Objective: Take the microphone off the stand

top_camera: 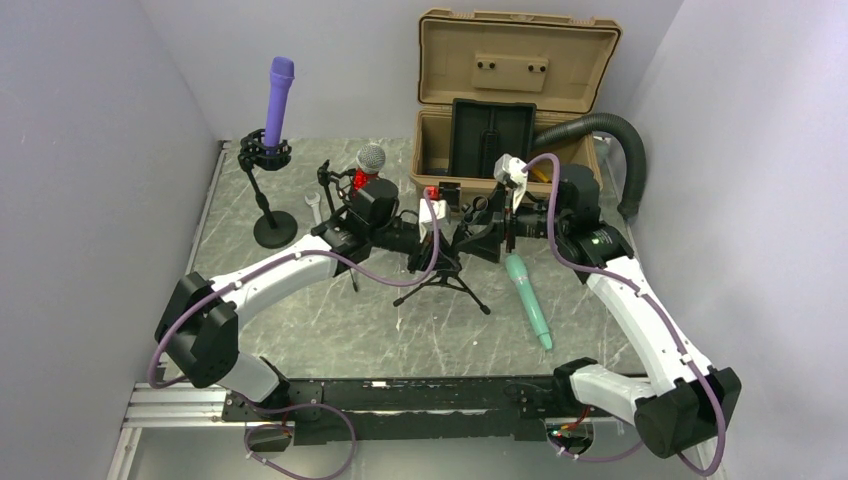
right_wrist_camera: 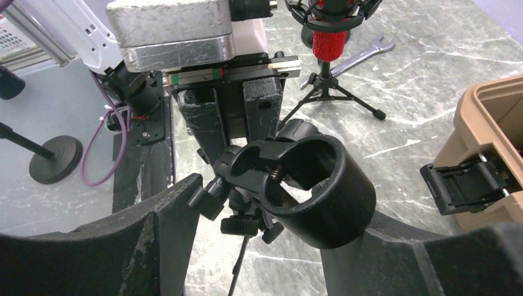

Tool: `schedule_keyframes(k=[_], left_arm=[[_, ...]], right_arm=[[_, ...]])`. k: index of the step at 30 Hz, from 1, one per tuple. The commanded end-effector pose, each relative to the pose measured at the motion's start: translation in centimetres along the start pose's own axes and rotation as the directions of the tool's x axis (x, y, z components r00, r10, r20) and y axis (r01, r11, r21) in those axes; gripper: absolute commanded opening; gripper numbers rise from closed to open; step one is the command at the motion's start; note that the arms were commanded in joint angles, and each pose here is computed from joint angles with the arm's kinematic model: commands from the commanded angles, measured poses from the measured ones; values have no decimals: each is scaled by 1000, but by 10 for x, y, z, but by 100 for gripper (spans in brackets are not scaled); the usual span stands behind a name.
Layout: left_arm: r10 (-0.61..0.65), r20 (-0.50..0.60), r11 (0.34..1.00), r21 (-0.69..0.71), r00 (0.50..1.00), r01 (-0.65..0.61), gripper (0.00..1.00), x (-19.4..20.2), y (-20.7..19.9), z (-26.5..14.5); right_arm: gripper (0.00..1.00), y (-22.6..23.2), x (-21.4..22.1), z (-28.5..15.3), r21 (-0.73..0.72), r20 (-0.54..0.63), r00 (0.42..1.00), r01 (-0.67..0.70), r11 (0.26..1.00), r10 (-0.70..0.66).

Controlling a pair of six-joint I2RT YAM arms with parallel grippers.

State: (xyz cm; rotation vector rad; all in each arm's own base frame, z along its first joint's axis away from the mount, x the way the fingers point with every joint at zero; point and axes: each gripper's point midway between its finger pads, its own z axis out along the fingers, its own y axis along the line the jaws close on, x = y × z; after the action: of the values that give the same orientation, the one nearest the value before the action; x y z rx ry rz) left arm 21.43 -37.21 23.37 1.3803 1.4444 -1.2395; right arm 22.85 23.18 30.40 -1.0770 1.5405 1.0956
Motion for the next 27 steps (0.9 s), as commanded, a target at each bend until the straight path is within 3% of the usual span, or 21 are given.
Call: schedule_keyframes(k=[1, 17, 24, 27], left_arm=[[99, 79, 995, -28, 992, -97, 0, -39, 1, 0], [84, 51, 996, -46, 995, -82, 0, -36, 9, 10], [98, 43, 995, -34, 994, -97, 0, -30, 6, 10], [122, 46, 993, -8, 991, -122, 0, -25, 0, 9]], right_arm=[[66, 0, -9, 4, -30, 43, 999, 32, 999, -31], [47, -4, 16, 19, -39, 5, 1000, -5, 999, 6], [24, -8, 20, 18, -11, -5, 1000, 6, 1000, -6], [3, -12, 22, 15, 19, -10, 1000, 14, 1000, -14]])
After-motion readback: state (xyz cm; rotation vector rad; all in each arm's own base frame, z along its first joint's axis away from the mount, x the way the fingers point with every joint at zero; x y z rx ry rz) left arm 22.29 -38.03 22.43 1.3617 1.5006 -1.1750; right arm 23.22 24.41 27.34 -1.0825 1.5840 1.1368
